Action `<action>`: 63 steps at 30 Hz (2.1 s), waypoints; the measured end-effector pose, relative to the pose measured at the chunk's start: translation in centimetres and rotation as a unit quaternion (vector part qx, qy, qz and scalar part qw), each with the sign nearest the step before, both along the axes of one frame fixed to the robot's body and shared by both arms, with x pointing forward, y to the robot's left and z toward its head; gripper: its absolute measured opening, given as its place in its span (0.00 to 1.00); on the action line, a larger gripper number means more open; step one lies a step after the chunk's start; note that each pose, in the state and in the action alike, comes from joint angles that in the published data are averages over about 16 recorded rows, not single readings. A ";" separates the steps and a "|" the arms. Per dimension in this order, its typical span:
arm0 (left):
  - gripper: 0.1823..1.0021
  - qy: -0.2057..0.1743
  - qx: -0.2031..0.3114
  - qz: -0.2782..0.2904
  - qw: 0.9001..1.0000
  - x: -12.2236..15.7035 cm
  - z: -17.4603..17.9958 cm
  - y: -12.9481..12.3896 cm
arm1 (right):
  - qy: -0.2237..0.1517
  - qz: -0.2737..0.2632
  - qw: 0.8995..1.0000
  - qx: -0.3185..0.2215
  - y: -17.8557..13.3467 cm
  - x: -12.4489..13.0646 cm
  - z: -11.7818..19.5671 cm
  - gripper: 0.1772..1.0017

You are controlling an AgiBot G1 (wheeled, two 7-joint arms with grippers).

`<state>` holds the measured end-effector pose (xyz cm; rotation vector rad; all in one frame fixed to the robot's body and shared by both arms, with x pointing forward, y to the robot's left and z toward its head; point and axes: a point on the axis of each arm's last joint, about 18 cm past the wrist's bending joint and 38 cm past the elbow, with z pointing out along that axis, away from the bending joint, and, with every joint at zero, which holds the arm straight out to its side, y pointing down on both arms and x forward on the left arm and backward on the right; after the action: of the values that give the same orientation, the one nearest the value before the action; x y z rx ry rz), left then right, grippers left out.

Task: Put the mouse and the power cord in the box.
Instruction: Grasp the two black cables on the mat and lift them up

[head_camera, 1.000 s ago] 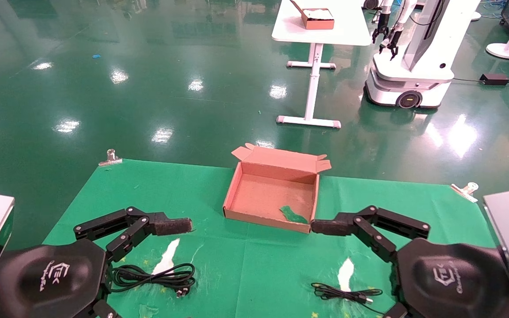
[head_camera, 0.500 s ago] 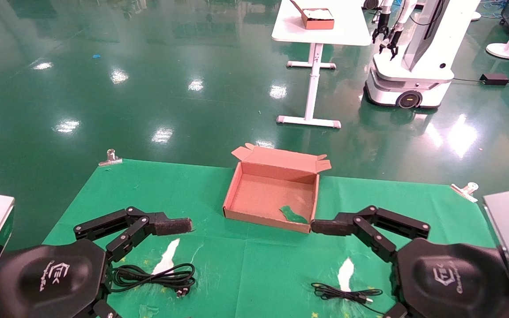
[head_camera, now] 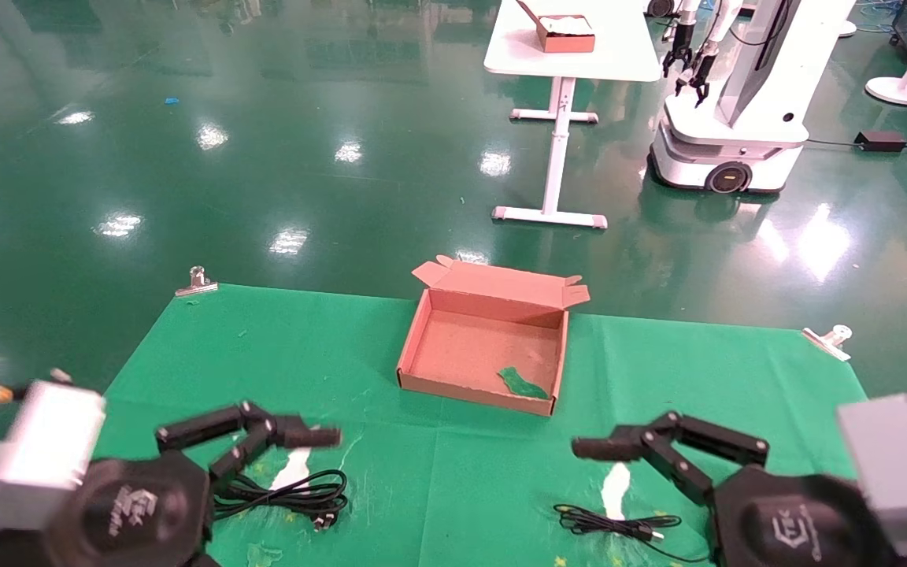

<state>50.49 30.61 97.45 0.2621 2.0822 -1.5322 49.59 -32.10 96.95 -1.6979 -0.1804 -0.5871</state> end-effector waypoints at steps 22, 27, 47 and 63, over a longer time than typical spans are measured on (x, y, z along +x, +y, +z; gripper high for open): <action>1.00 0.010 0.266 0.104 0.958 11.0 -3.2 2.9 | -0.033 -0.130 0.968 -0.213 -4.9 10.6 -2.2 1.00; 1.00 0.010 0.277 0.108 0.955 11.2 -2.7 3.6 | -0.039 -0.125 0.962 -0.239 -5.1 11.1 -2.4 1.00; 1.00 0.030 0.188 0.147 0.971 4.1 -2.3 5.7 | -0.055 -0.070 0.966 -0.243 -3.8 9.6 -2.7 1.00; 1.00 0.028 0.133 0.205 0.969 1.3 -3.9 6.8 | -0.057 -0.042 0.964 -0.258 -1.0 11.2 -2.3 1.00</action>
<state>51.81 37.38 93.54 -0.1140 2.2133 -1.0280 60.82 -33.14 94.61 -2.1835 -0.3697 -0.7470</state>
